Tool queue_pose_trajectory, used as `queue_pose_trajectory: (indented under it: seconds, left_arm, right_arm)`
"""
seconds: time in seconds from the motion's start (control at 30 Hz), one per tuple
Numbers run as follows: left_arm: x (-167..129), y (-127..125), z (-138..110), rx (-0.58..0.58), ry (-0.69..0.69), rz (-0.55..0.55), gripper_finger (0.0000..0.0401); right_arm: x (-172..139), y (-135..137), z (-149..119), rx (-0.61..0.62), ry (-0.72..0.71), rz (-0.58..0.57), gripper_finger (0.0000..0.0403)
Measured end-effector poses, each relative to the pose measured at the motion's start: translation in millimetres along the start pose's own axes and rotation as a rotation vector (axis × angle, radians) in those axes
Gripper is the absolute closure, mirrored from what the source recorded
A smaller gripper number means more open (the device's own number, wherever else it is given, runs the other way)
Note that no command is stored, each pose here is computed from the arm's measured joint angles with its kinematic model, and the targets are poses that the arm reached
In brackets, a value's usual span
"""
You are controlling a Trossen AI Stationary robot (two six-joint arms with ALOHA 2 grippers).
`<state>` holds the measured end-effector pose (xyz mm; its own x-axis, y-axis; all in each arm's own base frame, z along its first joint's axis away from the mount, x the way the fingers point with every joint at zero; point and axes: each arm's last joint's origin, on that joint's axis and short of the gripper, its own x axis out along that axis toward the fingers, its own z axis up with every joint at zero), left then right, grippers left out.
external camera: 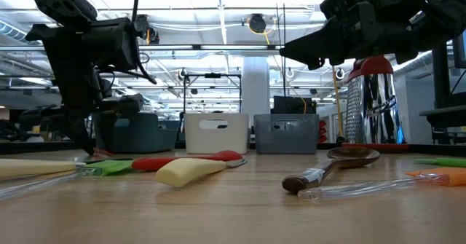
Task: Pick & Place Kitchen Items
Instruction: Put the red spatula into the blue bin
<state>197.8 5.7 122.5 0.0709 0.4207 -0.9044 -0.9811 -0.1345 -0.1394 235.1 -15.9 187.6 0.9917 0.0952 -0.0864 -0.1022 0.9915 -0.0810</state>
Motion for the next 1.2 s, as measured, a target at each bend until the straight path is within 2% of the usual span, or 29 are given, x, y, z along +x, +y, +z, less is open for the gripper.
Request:
queue_pose_trajectory:
  seconds: [0.37,0.73,0.97,1.1,1.2]
  left_arm:
    - [4,-12,6,0.051,-0.011,-0.095,0.0261]
    - [6,-18,12,0.049,-0.066,-0.139,0.0388]
    - [5,-20,10,0.06,-0.04,-0.165,0.0377]
    - [3,-20,6,0.074,-0.016,-0.173,0.0393]
    - [2,-20,3,0.075,0.007,-0.178,0.0388]
  right_arm:
    - [0,0,0,-0.001,0.0,0.0,0.0261]
    - [0,0,0,-0.001,0.001,0.0,0.0261]
    - [0,0,0,-0.001,0.001,0.0,0.0261]
    - [0,0,0,-0.001,0.001,0.0,0.0261]
    - [0,0,0,-0.001,0.001,0.0,0.0261]
